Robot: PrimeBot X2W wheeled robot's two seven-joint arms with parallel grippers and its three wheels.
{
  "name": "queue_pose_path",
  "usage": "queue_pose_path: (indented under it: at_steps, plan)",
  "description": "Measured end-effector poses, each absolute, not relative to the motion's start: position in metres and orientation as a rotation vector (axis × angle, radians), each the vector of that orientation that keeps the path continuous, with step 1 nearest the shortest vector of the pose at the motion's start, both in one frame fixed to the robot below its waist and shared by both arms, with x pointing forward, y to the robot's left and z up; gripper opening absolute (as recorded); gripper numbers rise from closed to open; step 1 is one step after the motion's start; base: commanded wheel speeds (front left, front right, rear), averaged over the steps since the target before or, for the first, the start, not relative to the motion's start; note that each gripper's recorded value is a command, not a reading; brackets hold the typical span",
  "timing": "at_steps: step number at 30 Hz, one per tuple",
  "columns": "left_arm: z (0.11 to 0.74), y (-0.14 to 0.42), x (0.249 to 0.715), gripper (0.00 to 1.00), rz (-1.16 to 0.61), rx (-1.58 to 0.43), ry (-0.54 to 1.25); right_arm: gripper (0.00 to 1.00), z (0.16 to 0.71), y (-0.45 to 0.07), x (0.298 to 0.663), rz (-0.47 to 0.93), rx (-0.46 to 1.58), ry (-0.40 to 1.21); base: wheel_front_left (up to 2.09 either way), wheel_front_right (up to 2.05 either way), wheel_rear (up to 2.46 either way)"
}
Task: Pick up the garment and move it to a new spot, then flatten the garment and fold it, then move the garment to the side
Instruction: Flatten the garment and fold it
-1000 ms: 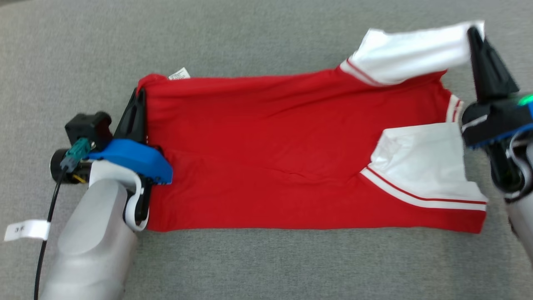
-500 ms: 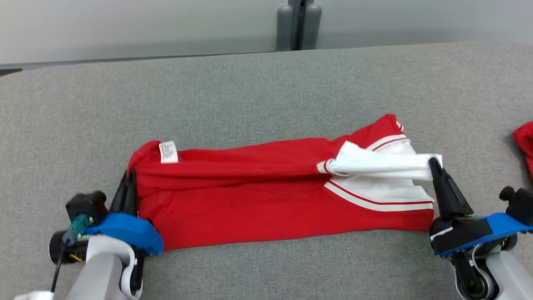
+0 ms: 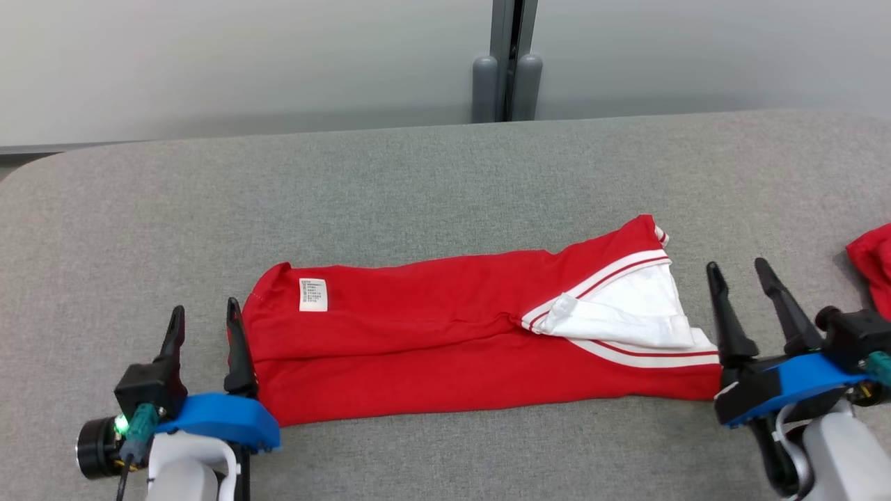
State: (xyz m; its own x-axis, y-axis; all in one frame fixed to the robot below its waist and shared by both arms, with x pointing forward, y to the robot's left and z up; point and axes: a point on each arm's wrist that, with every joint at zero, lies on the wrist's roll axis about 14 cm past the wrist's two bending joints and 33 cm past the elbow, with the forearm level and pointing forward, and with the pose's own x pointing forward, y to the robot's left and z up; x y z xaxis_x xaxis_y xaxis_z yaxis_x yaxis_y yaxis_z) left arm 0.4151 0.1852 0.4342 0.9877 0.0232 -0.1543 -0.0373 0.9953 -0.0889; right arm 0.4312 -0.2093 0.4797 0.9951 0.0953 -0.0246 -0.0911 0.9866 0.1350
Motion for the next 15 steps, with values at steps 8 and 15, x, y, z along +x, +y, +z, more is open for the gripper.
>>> queue_pose_path:
  at_steps: [8, 15]
  plan:
    - [0.436, 0.174, 0.385, 1.00, 0.017, -0.082, 0.146, 1.00, 0.468, -0.187, 0.411, 0.104, 0.087, 0.062, 0.00, 0.00, 0.00]
    - [0.433, 0.166, 0.368, 1.00, -0.006, -0.091, 0.159, 1.00, 0.455, -0.177, 0.396, 0.105, 0.101, 0.101, 0.00, 0.00, 0.00]
